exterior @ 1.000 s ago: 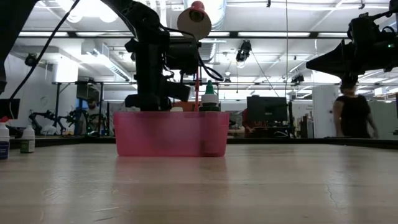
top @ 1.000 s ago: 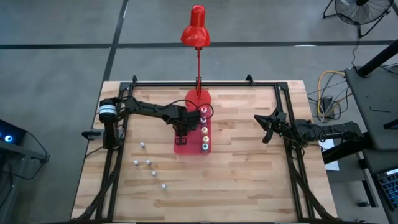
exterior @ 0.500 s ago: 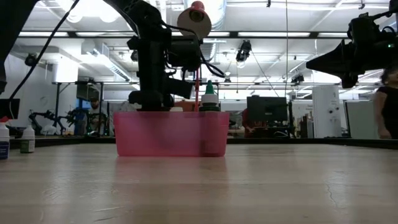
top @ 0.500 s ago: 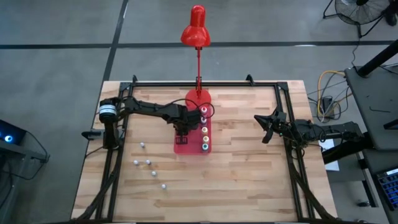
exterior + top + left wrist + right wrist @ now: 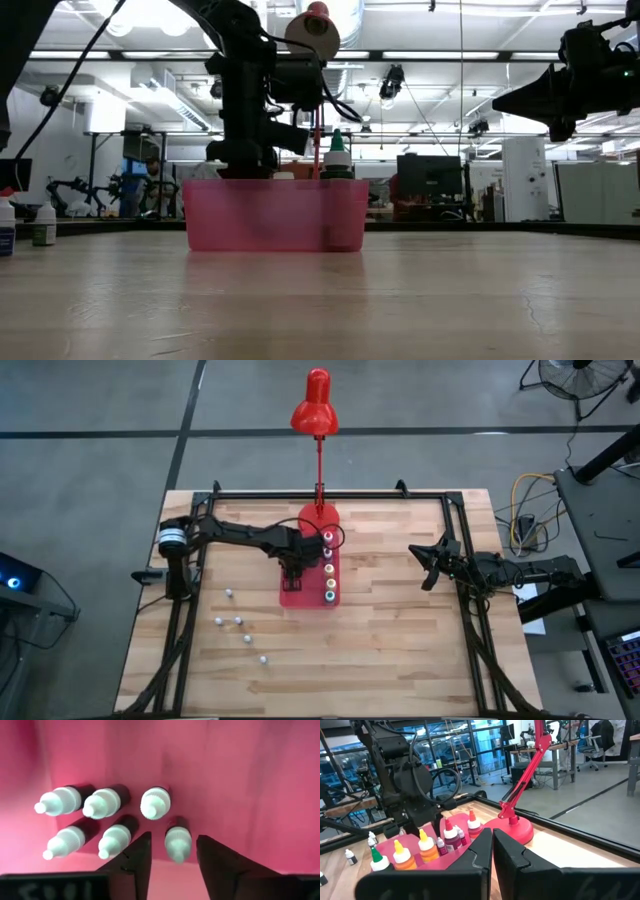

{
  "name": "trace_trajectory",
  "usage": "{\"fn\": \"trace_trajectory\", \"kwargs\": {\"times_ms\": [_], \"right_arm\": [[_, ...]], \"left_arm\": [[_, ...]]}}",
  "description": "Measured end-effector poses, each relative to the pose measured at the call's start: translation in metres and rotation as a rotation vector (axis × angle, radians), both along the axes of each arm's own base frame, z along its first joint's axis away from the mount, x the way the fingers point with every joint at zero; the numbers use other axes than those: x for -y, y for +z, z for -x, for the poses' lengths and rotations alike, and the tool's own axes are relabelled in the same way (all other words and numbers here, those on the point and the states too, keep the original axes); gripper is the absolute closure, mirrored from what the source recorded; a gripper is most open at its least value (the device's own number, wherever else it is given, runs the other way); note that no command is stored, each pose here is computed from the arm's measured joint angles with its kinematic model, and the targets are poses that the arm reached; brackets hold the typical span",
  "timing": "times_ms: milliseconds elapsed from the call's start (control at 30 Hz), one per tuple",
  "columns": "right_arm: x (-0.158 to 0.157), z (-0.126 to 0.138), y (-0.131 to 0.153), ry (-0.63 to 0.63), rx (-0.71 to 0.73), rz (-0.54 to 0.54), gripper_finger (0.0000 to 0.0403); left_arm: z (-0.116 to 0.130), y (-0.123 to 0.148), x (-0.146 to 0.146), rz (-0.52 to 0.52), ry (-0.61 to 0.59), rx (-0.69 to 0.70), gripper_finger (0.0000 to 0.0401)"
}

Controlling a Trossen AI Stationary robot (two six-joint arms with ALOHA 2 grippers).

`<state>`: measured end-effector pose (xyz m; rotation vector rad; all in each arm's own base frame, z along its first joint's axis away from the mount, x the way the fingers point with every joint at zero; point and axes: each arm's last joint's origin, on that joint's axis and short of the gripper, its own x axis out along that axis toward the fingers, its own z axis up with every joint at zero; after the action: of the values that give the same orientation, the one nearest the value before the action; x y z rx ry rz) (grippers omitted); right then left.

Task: Pick & Place food coloring
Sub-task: Put the small black food coloring bottle into the pink bin

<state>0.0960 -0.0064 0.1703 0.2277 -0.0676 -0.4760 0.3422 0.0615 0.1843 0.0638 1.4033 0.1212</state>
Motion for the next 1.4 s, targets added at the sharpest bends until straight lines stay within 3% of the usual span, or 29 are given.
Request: {"fn": "trace_trajectory", "kwargs": {"times_ms": [167,333,600,767,900,1067,1400], "right_arm": [[0.000,0.000,0.000,0.000,0.000,0.000,0.0394],[0.000,0.000,0.000,-0.001,0.000,0.000,0.0394],[0.000,0.000,0.000,-0.001,0.000,0.000,0.0394],[0.000,0.000,0.000,-0.001,-0.001,0.000,0.0394],[0.000,0.000,0.000,-0.001,0.000,0.000,0.0394],[0.000,0.000,0.000,-0.002,0.000,0.000,0.0394],[0.000,0.000,0.000,-0.001,-0.001,0.000,0.0394]], "left_arm": [[0.002,0.006,0.000,-0.018,0.006,0.007,0.0244],[0.002,0.015,0.000,-0.031,0.008,-0.018,0.0238],[0.001,0.057,-0.003,-0.113,0.080,0.010,0.0238],[0.011,0.094,0.002,-0.103,0.256,0.020,0.0238],[0.025,0.110,0.010,-0.070,0.497,-0.016,0.0238],[0.049,0.111,0.023,-0.070,0.778,-0.095,0.0238],[0.105,0.089,0.048,-0.031,1.106,-0.112,0.0238]]}}
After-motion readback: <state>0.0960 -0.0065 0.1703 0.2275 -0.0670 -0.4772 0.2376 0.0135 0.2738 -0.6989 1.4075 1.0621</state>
